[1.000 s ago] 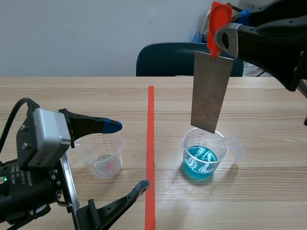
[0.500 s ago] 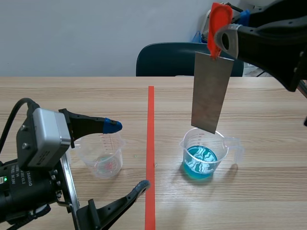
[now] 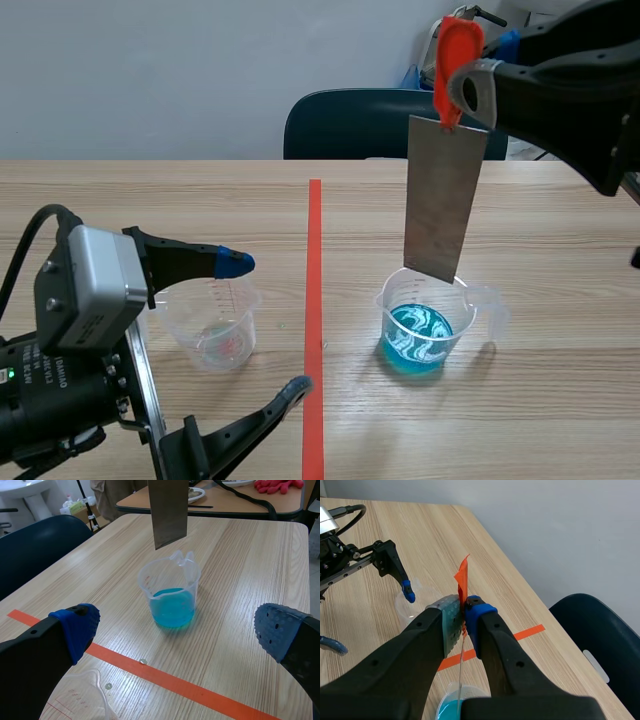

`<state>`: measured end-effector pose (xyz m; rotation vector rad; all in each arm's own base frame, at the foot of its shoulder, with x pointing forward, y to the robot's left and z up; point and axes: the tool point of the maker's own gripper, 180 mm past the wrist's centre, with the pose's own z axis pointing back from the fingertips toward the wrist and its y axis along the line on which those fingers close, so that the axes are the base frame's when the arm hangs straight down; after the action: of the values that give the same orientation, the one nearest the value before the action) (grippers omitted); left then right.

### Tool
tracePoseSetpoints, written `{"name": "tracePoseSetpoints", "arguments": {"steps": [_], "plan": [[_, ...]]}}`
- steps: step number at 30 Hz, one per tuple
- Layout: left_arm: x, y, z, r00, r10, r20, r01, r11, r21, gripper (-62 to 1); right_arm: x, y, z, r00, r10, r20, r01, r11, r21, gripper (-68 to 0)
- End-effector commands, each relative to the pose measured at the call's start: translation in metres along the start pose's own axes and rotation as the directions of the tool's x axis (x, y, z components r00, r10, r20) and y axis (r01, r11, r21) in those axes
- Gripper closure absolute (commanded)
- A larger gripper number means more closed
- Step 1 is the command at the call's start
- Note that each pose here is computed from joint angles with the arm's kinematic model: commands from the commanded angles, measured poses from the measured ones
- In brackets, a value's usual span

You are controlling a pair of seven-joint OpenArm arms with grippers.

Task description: Do the redox reaction experiment

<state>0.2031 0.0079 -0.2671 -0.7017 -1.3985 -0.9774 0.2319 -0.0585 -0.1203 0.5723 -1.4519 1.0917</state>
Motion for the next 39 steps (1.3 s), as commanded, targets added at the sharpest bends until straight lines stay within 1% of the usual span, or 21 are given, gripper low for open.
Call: {"name": "tracePoseSetpoints", "arguments": {"steps": [1,3,4,5,6,9,10,11,17,22,29,33,39], "plan": [[0.012,0.006,-0.002,0.999,-0.009,0.042,0.008,1.0,0.02,-62.3,0.008,-0.002,0.001,1.0,0.011,0.026,-0.011,1.0,0.0,-0.6],[0.012,0.006,-0.002,0.999,-0.009,0.043,0.008,1.0,0.02,-62.3,0.008,-0.002,0.001,1.0,0.011,0.026,-0.011,1.0,0.0,-0.6],[0.012,0.006,-0.002,0.999,-0.009,0.043,0.008,1.0,0.02,-58.6,0.008,-0.002,0.001,1.0,0.011,0.026,-0.011,1.0,0.0,-0.6],[0.012,0.006,-0.002,0.999,-0.008,0.043,0.007,1.0,0.02,-51.2,0.008,-0.002,0.001,1.0,0.011,0.026,-0.011,1.0,0.0,-0.6],[0.012,0.006,-0.002,0.999,-0.008,0.043,0.007,1.0,0.02,-42.3,0.008,-0.002,0.001,1.0,0.011,0.026,-0.011,1.0,0.0,-0.6],[0.012,0.006,-0.002,0.999,-0.008,0.043,0.007,1.0,0.02,-13.0,0.008,-0.002,0.001,1.0,0.011,0.026,-0.011,1.0,0.0,-0.6],[0.012,0.006,-0.002,0.999,-0.009,0.043,0.008,1.0,0.02,-5.3,0.008,-0.002,0.001,1.0,0.011,0.026,-0.011,1.0,0.0,-0.6],[0.012,0.006,-0.002,0.999,-0.009,0.043,0.008,1.0,0.02,-1.2,0.008,-0.002,0.001,1.0,0.011,0.026,-0.011,1.0,0.0,-0.6],[0.019,0.01,-0.007,0.997,-0.008,0.077,0.005,0.999,0.033,-1.7,0.008,-0.002,0.001,1.0,0.011,0.026,-0.011,1.0,0.0,-0.6],[0.032,0.019,-0.021,0.992,-0.021,0.123,0.013,0.998,0.063,-1.7,0.008,-0.002,0.001,1.0,0.011,0.026,-0.011,1.0,0.0,-0.6],[0.036,0.036,-0.044,0.994,-0.031,0.107,0.02,0.994,0.108,-1.7,0.008,-0.002,0.001,1.0,0.011,0.026,-0.011,1.0,0.0,-0.6],[0.033,0.045,-0.055,0.995,-0.021,0.096,0.009,0.992,0.13,-1.7,0.008,-0.002,0.001,1.0,0.011,0.027,-0.011,1.0,0.0,-0.6],[0.017,0.041,-0.07,0.998,0.014,0.068,-0.021,0.994,0.105,-1.7,0.008,-0.002,0.001,1.0,0.011,0.027,-0.011,1.0,0.0,-0.6]]}}
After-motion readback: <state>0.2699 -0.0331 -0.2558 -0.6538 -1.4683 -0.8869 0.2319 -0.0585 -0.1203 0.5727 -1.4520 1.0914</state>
